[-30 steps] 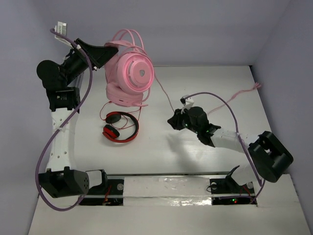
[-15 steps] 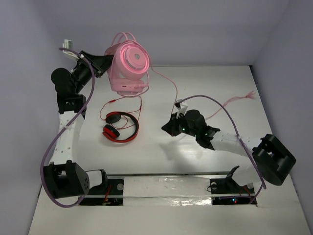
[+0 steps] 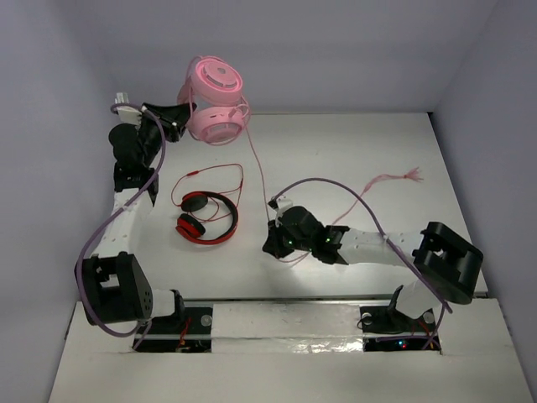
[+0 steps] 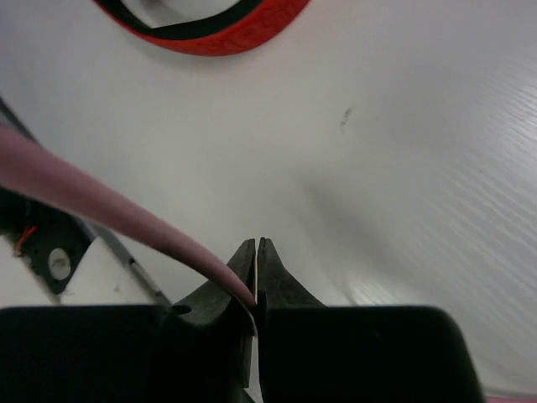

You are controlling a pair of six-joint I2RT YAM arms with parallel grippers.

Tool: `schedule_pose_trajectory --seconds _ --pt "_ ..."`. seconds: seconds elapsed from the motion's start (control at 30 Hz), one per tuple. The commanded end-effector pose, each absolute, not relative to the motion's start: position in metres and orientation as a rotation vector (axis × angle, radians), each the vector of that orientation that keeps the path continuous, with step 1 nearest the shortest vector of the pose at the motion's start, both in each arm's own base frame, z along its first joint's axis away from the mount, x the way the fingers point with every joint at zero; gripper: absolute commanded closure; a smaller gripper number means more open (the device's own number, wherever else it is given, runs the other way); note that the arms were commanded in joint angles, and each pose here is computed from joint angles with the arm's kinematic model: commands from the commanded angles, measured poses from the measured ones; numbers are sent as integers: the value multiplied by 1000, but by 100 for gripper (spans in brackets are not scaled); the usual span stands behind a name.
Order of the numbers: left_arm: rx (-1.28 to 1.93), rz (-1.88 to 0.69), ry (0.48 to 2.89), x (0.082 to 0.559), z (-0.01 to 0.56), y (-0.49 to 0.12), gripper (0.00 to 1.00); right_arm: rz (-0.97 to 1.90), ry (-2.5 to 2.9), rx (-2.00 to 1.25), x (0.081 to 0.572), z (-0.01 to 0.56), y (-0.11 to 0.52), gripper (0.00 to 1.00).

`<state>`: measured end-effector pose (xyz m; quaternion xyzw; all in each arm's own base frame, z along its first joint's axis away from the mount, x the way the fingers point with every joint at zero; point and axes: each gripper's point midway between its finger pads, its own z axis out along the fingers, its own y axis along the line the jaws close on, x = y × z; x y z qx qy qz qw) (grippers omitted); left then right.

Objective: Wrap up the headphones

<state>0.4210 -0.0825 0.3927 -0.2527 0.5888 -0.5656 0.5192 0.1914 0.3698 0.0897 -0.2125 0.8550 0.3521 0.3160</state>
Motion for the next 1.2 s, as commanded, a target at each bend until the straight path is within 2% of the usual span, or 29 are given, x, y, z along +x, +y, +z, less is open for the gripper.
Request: schedule_pose_trajectory --seconds 0.0,0.23,0.47,0.67,0.8,0.93,1.17 --pt "-679 -1420 1276 418 410 -76 100 807 2265 -521 197 94 374 100" --pt "-780 -1026 1313 436 382 -55 100 680 2245 -747 151 123 395 100" --pt "-758 -906 1377 438 361 -96 100 711 2178 -821 134 161 412 100" --pt "-658 -642 1472 429 330 -131 100 859 2104 -842 121 208 413 100" --pt "-571 -503 1569 419 300 -151 100 852 2042 -856 123 242 403 100" --pt "-453 -463 1659 404 270 -173 100 769 2007 -860 132 264 388 100" --pt "-190 -553 1809 373 224 -212 100 619 1980 -770 169 285 357 100"
